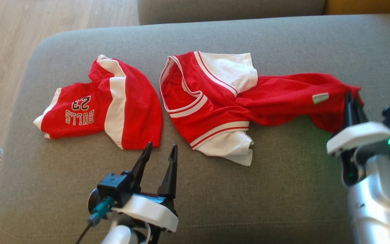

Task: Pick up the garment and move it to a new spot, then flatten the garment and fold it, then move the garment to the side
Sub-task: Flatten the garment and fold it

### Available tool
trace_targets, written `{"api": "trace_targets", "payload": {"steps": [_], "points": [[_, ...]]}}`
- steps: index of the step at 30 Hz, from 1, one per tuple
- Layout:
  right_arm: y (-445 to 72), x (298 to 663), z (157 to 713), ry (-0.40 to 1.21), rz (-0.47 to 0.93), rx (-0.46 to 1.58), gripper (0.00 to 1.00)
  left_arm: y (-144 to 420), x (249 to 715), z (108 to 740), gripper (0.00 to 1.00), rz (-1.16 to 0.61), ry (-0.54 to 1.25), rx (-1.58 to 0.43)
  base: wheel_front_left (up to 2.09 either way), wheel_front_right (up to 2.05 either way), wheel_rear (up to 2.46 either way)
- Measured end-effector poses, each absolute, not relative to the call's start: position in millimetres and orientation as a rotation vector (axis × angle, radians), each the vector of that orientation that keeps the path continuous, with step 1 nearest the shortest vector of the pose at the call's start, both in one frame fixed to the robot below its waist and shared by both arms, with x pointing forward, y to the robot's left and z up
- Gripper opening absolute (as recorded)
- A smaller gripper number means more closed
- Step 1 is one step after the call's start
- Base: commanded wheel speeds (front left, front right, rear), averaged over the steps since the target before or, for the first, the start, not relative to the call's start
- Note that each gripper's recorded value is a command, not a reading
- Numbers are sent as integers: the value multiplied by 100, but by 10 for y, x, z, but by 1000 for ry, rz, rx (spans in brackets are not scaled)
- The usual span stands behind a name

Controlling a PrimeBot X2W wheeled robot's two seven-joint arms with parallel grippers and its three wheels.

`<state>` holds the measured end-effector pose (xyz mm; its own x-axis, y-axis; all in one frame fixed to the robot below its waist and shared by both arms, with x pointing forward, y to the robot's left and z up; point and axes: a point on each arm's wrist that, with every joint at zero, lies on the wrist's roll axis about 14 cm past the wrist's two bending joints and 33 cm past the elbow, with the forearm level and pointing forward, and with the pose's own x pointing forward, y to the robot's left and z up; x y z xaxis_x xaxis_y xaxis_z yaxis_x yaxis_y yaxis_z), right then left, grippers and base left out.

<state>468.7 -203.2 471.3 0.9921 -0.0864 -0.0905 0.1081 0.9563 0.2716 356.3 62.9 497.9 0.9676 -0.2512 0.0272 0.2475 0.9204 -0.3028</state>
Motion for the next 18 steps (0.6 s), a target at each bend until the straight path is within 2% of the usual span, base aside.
{"api": "trace_targets", "payload": {"steps": [4, 13, 18], "points": [[-1954, 4883, 5160, -9, -59, 310, 0, 619, 3522, 5006, 100, -259, 6, -315, 0, 0, 0], [-1673, 5593, 6354, -179, 58, 310, 0, 754, 3458, 4926, 100, -199, 34, -343, 0, 0, 0], [-1709, 6150, 6474, -131, 25, 299, 0, 915, 3475, 4866, 100, -138, 51, -360, 0, 0, 0]]}}
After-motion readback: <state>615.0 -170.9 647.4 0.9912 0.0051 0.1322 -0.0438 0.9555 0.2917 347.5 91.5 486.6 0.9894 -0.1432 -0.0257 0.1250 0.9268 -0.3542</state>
